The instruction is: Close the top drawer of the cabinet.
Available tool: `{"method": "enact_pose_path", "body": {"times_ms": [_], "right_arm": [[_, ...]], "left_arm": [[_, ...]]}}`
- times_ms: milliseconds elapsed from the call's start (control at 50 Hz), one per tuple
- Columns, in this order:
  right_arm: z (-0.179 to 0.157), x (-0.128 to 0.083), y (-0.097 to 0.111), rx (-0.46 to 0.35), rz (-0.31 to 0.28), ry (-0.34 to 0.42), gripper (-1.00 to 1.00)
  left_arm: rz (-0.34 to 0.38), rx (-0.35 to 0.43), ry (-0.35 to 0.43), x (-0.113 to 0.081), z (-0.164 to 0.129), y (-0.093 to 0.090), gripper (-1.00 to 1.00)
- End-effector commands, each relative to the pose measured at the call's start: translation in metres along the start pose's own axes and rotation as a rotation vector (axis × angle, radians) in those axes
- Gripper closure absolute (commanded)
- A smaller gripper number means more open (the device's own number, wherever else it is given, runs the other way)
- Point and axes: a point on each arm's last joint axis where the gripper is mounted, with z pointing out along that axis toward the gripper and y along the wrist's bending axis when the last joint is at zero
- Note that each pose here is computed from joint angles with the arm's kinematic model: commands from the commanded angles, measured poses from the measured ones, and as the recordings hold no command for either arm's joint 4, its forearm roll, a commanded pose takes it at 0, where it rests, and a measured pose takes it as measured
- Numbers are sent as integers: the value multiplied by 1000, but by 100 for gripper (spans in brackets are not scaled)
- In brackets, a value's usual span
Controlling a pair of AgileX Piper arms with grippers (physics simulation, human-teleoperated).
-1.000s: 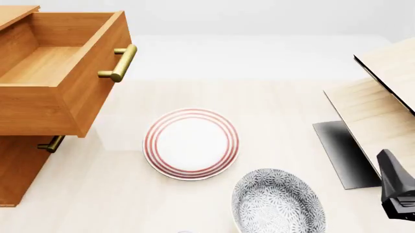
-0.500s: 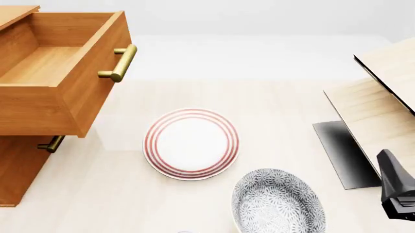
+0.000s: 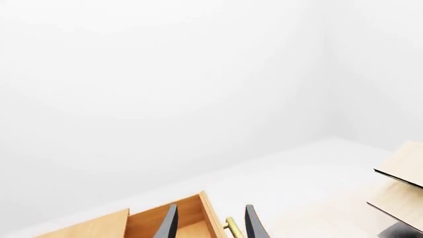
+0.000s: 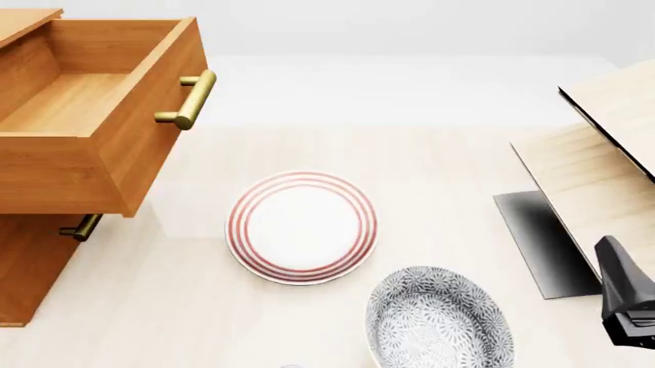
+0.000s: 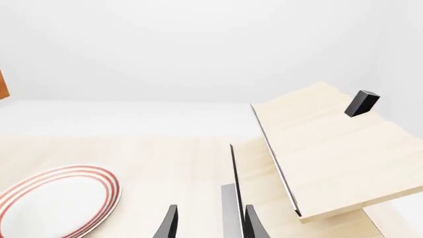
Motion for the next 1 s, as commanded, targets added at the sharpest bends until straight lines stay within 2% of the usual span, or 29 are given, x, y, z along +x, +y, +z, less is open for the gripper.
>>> {"method": "enact_pose_path", "body": {"times_ms": [20,420,600,720,1000], "right_arm": [[0,0,0,0,0,0,-100],[0,0,0,0,0,0,-100],[0,0,0,0,0,0,-100],[0,0,0,0,0,0,-100],[0,0,0,0,0,0,-100]], "left_arm": [[-12,29,17,-4,15,0,-100],[-28,65,69,-8,52,-2,-100],[-9,113,82,-7,68,-7,-100],[37,151,85,-4,80,-13,-100],[51,216,79,-10,97,-21,-100]]}}
